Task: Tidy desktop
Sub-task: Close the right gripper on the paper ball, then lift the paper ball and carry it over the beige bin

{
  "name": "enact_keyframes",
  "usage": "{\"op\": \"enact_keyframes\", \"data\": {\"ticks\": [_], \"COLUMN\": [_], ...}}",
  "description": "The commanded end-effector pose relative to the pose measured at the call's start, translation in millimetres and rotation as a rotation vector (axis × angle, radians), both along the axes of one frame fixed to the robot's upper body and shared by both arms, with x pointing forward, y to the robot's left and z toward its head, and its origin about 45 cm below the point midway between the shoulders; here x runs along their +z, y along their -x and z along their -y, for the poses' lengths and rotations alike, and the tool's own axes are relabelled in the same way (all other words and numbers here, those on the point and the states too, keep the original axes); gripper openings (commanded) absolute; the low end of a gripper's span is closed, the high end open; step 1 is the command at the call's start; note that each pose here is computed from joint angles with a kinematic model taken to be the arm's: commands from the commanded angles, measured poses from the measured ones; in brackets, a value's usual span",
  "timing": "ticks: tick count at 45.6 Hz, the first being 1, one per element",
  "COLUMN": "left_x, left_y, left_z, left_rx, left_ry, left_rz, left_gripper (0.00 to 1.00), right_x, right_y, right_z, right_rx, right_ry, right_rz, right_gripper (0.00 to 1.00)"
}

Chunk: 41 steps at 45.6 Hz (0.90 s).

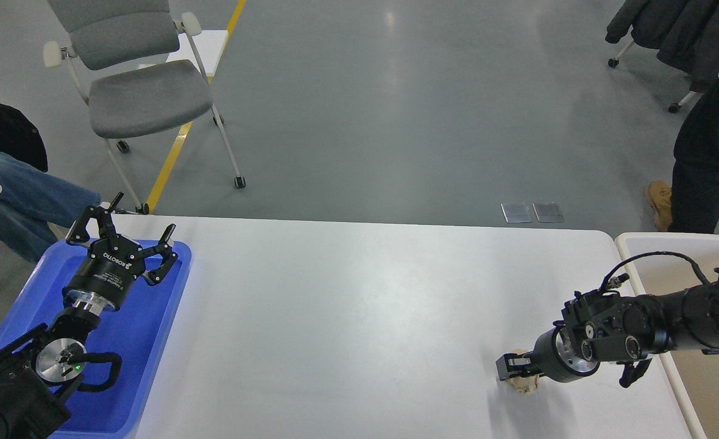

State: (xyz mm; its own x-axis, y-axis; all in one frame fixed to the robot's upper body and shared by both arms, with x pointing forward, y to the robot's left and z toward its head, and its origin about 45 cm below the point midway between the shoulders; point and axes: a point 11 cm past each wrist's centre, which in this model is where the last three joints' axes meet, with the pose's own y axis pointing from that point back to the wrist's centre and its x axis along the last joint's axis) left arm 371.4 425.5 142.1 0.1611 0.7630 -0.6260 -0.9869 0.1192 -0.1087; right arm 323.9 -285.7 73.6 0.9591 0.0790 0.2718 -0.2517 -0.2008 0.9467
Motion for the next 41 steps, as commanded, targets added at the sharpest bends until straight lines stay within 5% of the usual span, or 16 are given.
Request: {"op": "enact_keyframes", "data": {"ticks": [1,17,26,41], "left_x": [-0.1,-0.1,-0.1,0.3], "left_y": [0.2,0.2,0.2,0.0], "left_z": [-0.1,-0.1,-0.1,-0.5], "left_rx": [0.0,0.0,0.0,0.002], "left_ry": [0.0,0.0,0.0,0.001], "left_rz": [0.0,0.0,0.0,0.002], "left_gripper": [0.99,0.99,0.99,0.99], "right_x": [-2.2,36.0,104.2,227.4], "right_y": [2.1,-23.1,-33.2,-39.6], "right_z": [4.4,20.1,32.6,29.4], "right_rx": [0.115,0.075,-0.04,-0.05], "right_ry": [0.042,0.053,0.037,0.037], "right_rz": [0.028,0.078,-0.005,0.068], "right_gripper": [0.0,0.0,0.0,0.0]}}
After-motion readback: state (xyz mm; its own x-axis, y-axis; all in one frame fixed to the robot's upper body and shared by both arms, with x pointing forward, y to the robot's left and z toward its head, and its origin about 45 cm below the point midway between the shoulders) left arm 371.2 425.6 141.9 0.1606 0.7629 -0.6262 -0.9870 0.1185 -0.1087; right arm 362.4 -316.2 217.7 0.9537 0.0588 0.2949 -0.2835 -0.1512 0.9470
